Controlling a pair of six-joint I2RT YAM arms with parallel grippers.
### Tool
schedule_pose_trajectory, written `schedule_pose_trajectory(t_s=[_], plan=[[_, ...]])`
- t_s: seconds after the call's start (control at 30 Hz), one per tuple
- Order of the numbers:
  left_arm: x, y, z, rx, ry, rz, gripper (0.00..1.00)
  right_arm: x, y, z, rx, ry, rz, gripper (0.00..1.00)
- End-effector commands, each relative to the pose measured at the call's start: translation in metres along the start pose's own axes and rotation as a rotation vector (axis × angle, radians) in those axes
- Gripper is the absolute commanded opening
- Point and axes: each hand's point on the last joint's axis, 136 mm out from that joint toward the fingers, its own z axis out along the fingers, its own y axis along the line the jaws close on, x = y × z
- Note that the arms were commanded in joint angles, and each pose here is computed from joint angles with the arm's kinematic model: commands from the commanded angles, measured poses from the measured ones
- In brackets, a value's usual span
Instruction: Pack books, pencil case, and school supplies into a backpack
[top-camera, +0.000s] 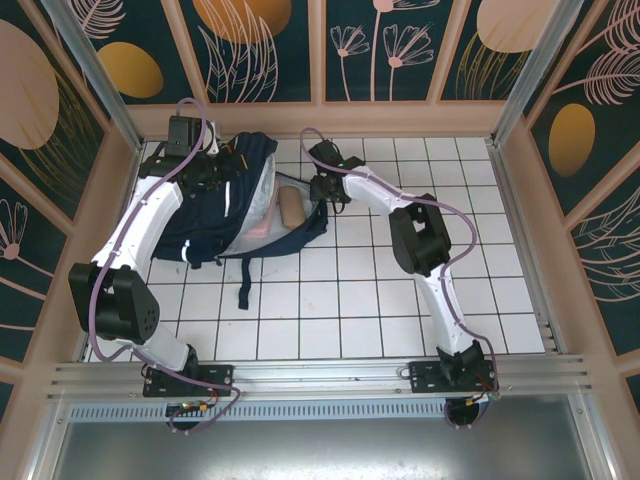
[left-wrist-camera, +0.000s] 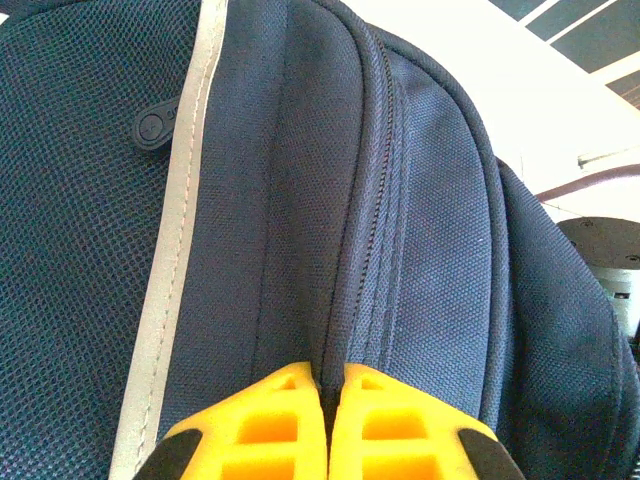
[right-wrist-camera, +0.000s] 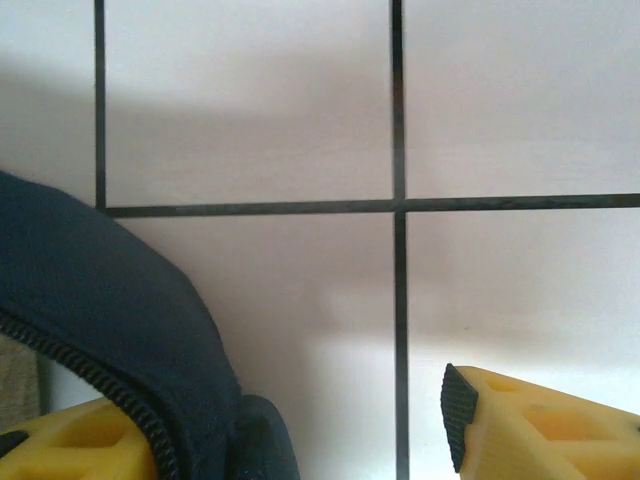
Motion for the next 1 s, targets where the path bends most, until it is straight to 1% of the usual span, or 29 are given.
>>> schedule_pose_trajectory(t_s=[0.0,0.07,0.3,0.37,0.4,0.43,0.53,0.67,0.7,0.83,0.97], plan=[[-0.007,-0.016,-0.014,0.063,-0.031,0.021,0.00,-0.049,-0.022,-0.043,0.040,-0.167,0.104,0.63],[-0.004,-0.016,-0.012,0.070,-0.024,0.015,0.00,-0.054,-0.014,-0.050,-0.002,-0.177,0.095,0.64],[0.013,-0.015,0.011,0.145,0.034,-0.043,0.02,-0.057,0.019,-0.078,-0.202,-0.159,0.084,0.72],[0.018,-0.015,0.016,0.159,0.046,-0.043,0.05,-0.059,0.020,-0.089,-0.224,-0.163,0.110,0.74],[0.020,-0.014,0.019,0.158,0.055,-0.040,0.10,-0.060,0.020,-0.095,-0.229,-0.171,0.119,0.75],[0.022,-0.013,0.021,0.154,0.063,-0.037,0.18,-0.062,0.019,-0.100,-0.226,-0.181,0.127,0.76],[0.023,-0.009,0.022,0.134,0.063,-0.030,0.47,-0.063,0.013,-0.115,-0.223,-0.208,0.153,0.76],[0.022,-0.001,0.017,0.084,0.040,-0.017,0.69,-0.049,0.017,-0.120,-0.281,-0.167,0.188,0.77],[0.022,0.004,0.015,0.060,0.031,-0.014,0.71,-0.047,0.016,-0.121,-0.284,-0.163,0.191,0.77],[0.027,0.025,0.006,-0.024,-0.005,-0.034,0.72,-0.037,0.012,-0.124,-0.263,-0.157,0.173,0.77],[0.042,0.068,-0.006,-0.192,-0.030,-0.086,0.68,-0.019,0.027,-0.129,-0.263,-0.140,0.129,0.73]])
